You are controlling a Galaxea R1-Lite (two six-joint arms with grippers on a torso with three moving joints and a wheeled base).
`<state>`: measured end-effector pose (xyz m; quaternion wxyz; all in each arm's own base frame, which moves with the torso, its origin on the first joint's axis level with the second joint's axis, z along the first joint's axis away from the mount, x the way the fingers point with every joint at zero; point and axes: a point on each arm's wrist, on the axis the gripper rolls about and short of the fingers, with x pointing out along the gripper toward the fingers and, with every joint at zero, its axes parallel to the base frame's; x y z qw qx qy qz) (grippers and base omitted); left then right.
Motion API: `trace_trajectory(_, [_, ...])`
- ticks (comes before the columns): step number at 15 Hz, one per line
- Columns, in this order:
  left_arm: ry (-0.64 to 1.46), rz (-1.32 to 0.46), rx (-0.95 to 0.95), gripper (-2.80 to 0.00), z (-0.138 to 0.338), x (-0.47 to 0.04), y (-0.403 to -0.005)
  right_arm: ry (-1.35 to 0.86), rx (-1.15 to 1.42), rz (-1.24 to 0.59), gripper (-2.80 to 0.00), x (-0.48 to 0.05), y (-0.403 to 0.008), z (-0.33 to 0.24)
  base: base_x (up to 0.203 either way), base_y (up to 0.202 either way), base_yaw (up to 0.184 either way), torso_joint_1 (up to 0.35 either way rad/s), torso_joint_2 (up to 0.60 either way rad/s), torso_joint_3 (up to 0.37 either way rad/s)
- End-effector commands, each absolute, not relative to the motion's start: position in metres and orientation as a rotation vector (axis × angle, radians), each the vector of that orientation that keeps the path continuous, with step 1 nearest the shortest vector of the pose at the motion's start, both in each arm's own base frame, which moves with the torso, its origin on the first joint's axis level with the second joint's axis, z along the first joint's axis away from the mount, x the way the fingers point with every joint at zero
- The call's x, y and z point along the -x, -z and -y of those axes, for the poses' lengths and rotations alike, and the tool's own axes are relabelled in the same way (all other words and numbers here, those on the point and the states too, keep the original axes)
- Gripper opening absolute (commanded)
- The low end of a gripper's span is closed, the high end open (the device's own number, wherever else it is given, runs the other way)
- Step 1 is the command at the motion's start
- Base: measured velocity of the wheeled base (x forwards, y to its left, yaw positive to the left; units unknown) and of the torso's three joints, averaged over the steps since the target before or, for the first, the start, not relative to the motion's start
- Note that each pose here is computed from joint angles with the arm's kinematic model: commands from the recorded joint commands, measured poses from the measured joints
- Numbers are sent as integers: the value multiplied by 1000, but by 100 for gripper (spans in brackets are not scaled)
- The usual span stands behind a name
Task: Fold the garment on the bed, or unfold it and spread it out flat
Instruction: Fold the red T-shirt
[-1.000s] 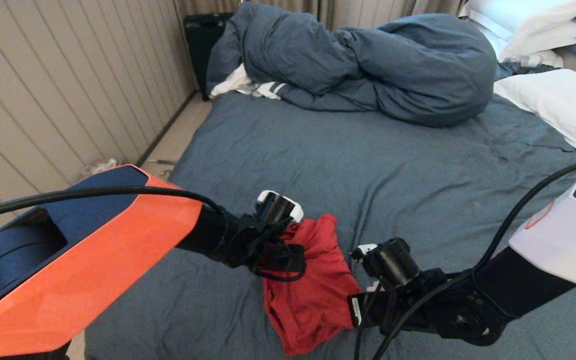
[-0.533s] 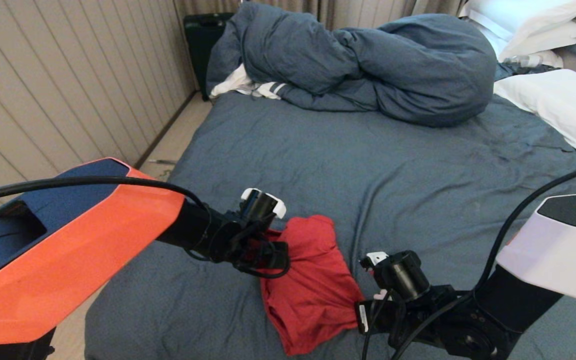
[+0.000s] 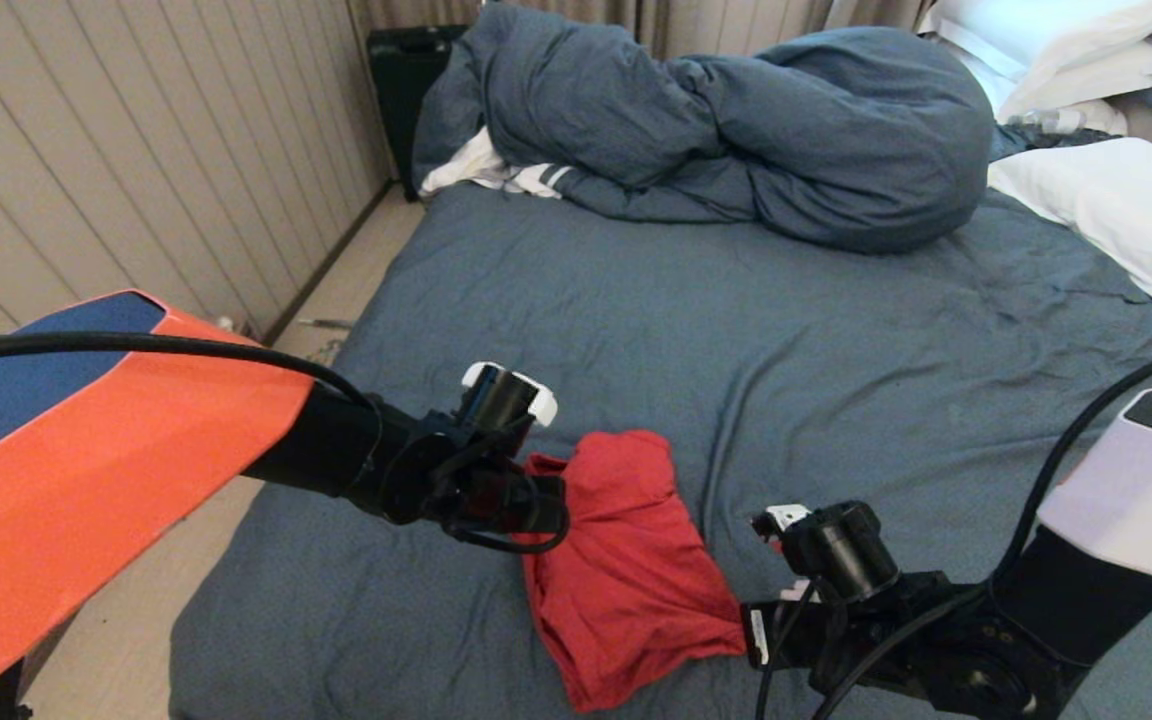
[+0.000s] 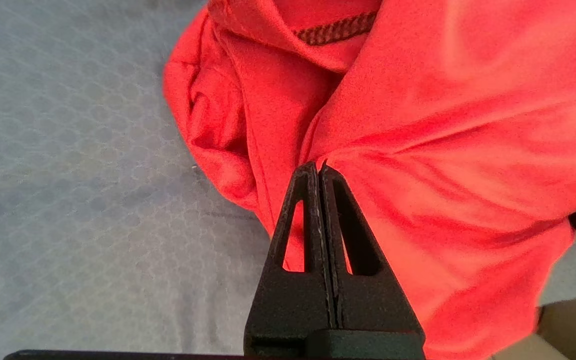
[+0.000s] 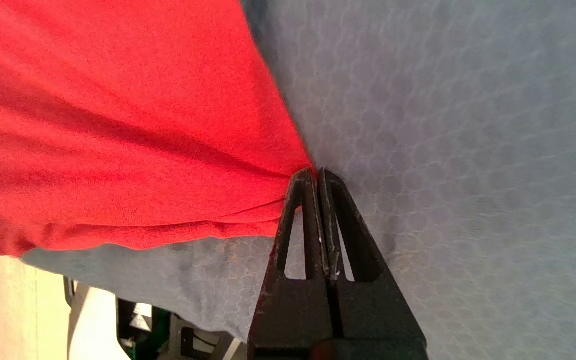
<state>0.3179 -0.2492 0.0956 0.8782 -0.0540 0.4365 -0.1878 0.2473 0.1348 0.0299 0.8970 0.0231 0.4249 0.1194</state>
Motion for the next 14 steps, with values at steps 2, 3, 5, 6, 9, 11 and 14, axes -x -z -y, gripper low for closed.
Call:
trace_trajectory(2, [408,-865,136,-280,240,-305,-122,-275,-87,-774,-280,-243,-61,-132,0,0,0,0,0,0])
trace_trajectory(3, [420,-852,140,-280,238,-298,-131,-288,-99,-733,-280,-240,-74,-131,0,0,0,0,0,0])
trace_trajectory(5, [462,-860,119,-280,247,-277,-135,-319,-114,-631,-280,-241,-102,-132,0,0,0,0,0,0])
trace_trajectory(6, [484,-874,102,-280,254,-269,-131,-331,-117,-591,-280,-248,-114,-136,0,0,0,0,0,0])
trace_trajectory(9, [535,-927,46,-280,279,-251,-111,-364,-97,-557,-280,-277,-123,-155,0,0,0,0,0,0])
trace_trajectory(11, [548,-956,-4,-280,295,-231,-97,-378,-88,-558,-280,-309,-113,-176,0,0,0,0,0,0])
trace_trajectory(14, [532,-1021,-69,-280,291,-213,-75,-439,-41,-564,-280,-330,-97,-200,0,0,0,0,0,0])
